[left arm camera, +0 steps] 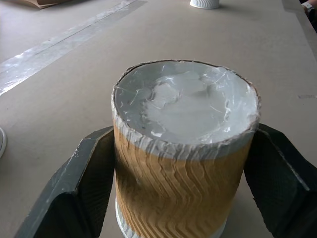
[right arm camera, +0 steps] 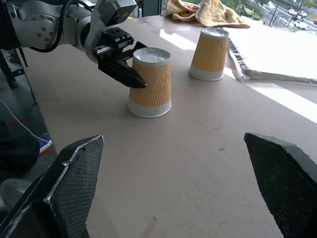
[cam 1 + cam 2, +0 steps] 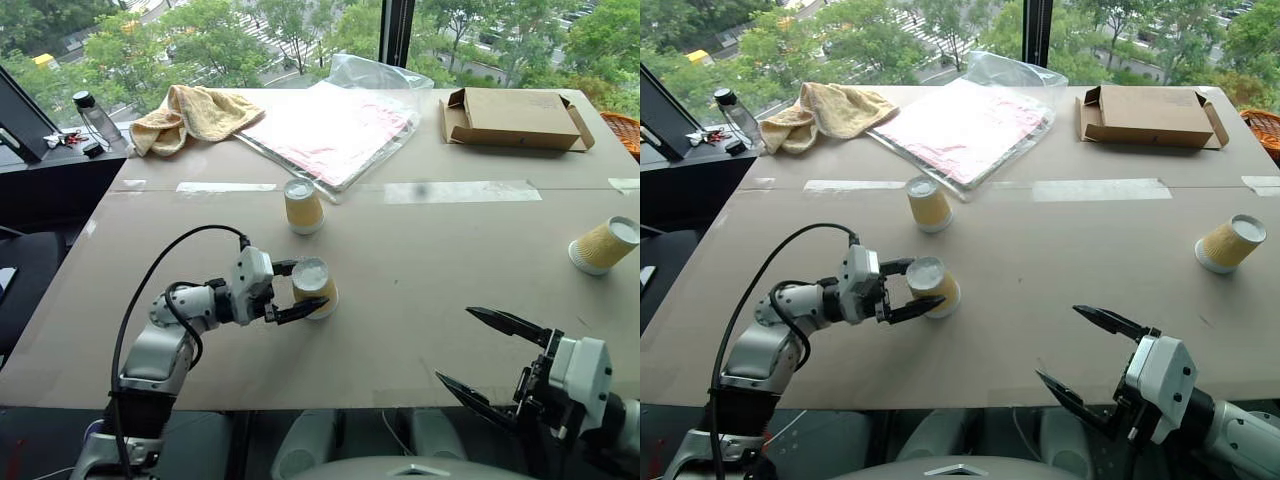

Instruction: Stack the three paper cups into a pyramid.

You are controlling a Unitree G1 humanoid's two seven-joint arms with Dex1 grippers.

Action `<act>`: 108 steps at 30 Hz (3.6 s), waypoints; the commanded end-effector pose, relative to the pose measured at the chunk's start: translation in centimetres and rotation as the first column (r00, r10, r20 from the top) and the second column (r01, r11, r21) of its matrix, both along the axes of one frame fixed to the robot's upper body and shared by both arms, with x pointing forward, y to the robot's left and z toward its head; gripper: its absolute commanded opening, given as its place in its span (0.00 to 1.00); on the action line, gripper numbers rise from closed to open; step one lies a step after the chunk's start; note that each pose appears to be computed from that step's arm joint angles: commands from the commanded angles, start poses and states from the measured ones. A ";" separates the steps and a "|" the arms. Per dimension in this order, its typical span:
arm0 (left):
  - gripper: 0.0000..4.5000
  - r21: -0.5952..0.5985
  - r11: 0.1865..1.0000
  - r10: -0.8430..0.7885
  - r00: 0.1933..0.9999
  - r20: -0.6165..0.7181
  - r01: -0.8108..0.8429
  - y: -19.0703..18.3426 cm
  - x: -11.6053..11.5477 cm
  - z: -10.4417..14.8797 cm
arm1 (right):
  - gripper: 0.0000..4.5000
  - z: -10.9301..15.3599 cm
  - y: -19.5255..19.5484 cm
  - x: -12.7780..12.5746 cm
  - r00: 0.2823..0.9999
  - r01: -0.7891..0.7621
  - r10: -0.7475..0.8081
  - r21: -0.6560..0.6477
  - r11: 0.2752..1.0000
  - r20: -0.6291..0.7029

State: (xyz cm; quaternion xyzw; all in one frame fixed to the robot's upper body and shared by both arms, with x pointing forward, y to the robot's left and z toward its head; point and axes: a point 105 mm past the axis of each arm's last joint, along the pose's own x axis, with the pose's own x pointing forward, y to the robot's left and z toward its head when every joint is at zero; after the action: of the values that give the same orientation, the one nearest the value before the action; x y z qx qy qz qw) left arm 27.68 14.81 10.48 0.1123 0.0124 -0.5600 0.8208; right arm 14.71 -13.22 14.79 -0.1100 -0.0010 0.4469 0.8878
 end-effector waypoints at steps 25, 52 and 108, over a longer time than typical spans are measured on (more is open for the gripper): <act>0.53 -0.039 0.991 -0.129 0.989 0.073 0.132 -20.2 7.9 4.4 | 1.00 -1.2 -4.5 0.4 0.825 0.555 -0.557 0.053 0.830 0.096; 0.98 -0.277 0.922 0.292 0.955 0.045 -0.269 -2.0 9.9 12.2 | 1.00 0.2 -1.6 1.8 0.940 0.318 -0.331 0.145 0.937 0.076; 0.48 0.017 0.991 -0.130 0.989 0.075 0.129 -12.6 7.7 3.4 | 1.00 5.1 -6.5 0.7 0.972 0.228 -0.229 0.028 0.973 0.047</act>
State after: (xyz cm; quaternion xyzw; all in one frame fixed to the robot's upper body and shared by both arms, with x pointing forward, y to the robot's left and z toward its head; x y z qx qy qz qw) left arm 35.50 2.61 13.13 0.1284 -0.0011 -0.6032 0.7872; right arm 15.64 -20.11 18.97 -0.0892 0.0049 0.3393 0.9364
